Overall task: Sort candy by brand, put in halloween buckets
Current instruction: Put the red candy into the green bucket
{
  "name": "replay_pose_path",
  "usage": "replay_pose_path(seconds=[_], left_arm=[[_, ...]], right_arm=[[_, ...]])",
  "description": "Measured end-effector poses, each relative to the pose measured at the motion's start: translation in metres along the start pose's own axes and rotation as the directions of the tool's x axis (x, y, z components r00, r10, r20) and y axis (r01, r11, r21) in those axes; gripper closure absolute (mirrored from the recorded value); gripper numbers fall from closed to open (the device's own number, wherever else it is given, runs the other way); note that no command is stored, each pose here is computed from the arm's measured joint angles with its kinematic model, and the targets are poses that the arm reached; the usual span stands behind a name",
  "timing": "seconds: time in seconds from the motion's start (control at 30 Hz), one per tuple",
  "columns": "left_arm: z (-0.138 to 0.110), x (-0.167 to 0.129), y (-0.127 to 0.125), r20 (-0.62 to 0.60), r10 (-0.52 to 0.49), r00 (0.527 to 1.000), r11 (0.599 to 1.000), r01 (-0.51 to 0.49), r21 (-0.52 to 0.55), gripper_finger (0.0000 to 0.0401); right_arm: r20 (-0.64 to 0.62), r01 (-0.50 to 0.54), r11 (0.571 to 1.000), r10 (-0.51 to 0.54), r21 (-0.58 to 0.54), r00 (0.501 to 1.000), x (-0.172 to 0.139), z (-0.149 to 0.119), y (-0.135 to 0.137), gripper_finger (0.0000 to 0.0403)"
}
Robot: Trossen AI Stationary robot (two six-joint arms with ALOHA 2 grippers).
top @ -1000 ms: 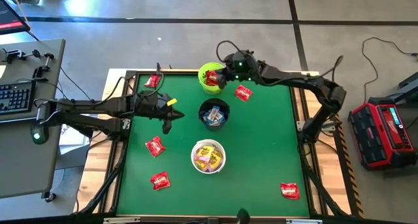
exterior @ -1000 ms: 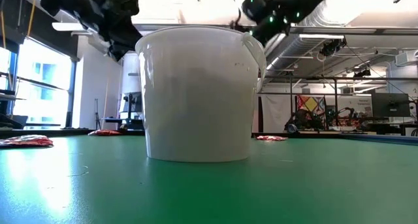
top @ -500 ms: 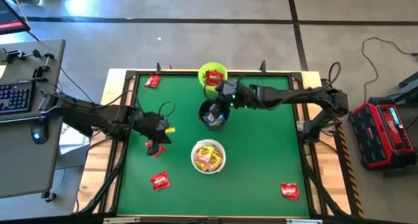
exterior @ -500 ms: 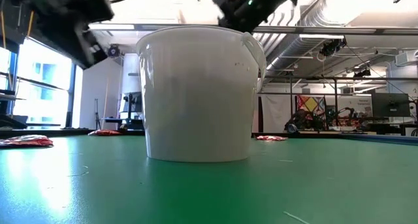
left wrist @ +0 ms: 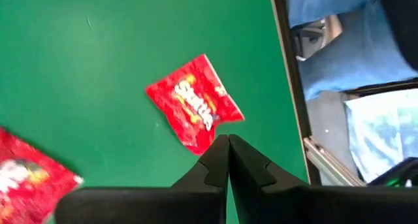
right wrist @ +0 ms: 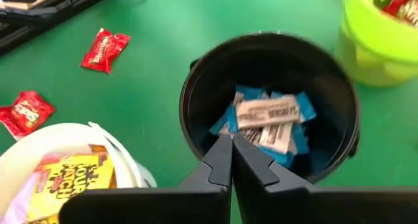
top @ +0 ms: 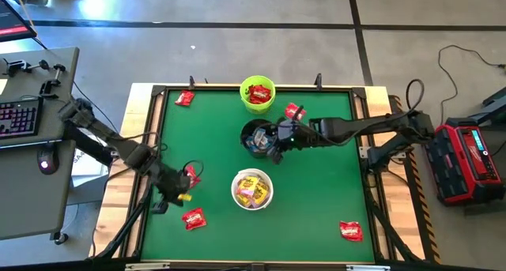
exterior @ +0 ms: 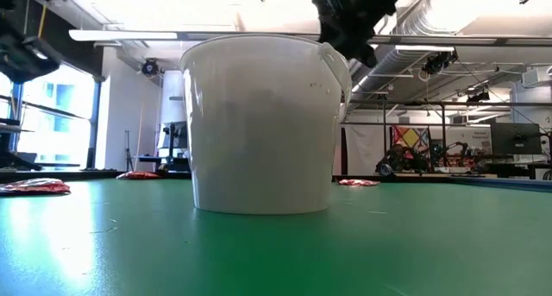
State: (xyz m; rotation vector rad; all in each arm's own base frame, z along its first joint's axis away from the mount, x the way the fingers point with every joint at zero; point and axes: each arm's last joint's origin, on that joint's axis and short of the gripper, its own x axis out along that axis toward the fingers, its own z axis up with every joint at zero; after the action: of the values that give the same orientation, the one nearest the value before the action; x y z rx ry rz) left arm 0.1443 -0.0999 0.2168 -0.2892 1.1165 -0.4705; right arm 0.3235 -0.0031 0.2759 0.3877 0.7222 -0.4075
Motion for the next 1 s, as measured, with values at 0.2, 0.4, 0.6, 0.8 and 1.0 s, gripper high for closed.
replay_pose_path(seconds=[0.2,0.4,0.6,0.8,1.0], left_arm=[[-0.012,0.013,-0.018,-0.005,0.095,0.995,0.995,-0.095,0.010,0.0368],[-0.016,0.031,-0.025,-0.006,0.176,0.984,0.983,-0.176,0.050,0.0312],[-0.017,0.054,-0.030,-0.040,0.185,0.982,0.981,-0.183,0.058,0.0276],[-0.019,0.074,-0.028,-0.086,0.223,0.971,0.975,-0.220,0.039,0.0270],[-0.023,0.090,-0.023,-0.147,0.265,0.953,0.964,-0.266,0.013,0.0270]], right_arm=[[-0.002,-0.018,0.999,0.018,0.029,1.000,-0.001,-0.023,0.003,0.0403],[0.040,-0.047,0.997,0.045,0.058,0.998,-0.006,-0.032,0.002,0.0403],[0.057,-0.032,0.998,0.029,0.057,0.998,-0.008,-0.032,0.003,0.0403],[0.059,-0.033,0.998,0.030,0.055,0.998,-0.008,-0.032,0.003,0.0403],[0.062,-0.034,0.998,0.031,0.048,0.998,-0.008,-0.031,0.003,0.0403]])
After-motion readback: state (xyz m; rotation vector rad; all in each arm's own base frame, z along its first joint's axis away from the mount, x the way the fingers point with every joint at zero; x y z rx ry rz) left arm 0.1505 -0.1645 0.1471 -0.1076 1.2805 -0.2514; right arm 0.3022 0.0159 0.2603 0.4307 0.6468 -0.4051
